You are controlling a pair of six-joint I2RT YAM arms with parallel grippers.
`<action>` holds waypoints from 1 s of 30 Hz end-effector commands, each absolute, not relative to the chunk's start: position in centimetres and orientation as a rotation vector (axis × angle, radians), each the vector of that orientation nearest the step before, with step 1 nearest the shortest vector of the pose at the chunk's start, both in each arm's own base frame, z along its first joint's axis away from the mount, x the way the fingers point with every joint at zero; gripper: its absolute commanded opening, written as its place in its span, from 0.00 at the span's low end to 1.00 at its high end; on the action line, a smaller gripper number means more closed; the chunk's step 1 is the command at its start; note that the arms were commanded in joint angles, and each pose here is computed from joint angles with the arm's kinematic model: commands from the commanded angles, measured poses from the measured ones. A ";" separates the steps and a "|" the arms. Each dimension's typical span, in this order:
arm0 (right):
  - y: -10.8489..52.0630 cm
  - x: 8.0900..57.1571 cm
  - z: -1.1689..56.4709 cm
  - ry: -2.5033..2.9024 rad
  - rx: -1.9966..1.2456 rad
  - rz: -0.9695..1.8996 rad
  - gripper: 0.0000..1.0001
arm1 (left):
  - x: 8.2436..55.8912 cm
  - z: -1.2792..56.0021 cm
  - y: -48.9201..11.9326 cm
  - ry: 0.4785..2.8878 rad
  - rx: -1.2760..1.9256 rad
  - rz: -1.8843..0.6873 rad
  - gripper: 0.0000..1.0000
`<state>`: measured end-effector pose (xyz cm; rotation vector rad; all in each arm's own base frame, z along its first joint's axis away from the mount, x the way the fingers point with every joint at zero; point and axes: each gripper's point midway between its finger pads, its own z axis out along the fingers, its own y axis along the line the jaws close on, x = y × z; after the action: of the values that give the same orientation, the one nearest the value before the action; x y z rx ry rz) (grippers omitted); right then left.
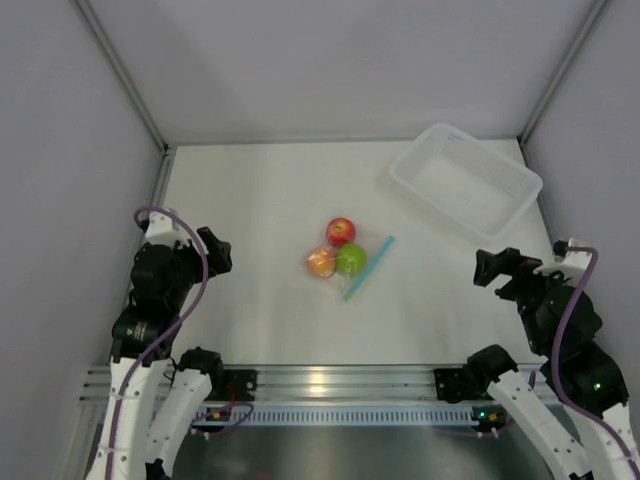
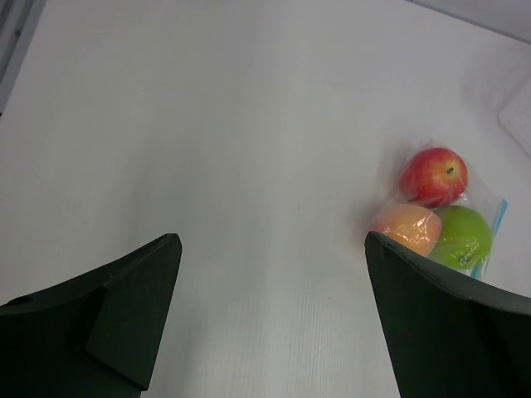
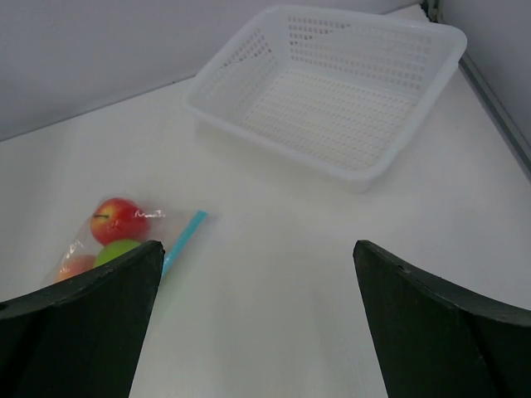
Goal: Open the zip-top bag and remove the fake food
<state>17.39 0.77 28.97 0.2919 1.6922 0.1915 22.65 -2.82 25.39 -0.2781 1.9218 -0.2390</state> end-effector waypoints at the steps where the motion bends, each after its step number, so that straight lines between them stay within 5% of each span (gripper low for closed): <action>1: 0.7 17.3 29.2 1.714 0.308 0.185 0.99 | 23.2 27.3 -3.0 1.849 -0.271 -0.265 0.98; 13: 4.7 19.0 26.0 1.866 0.209 0.306 0.99 | 23.4 27.1 -3.2 1.857 -0.268 -0.269 0.98; 30: 14.3 21.6 18.5 1.975 0.247 0.851 0.99 | 23.7 26.6 -3.5 1.883 -0.259 -0.283 0.98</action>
<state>20.63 11.50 17.49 0.2296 2.0424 0.6418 22.87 -3.17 25.02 -0.2719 1.9424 -0.2545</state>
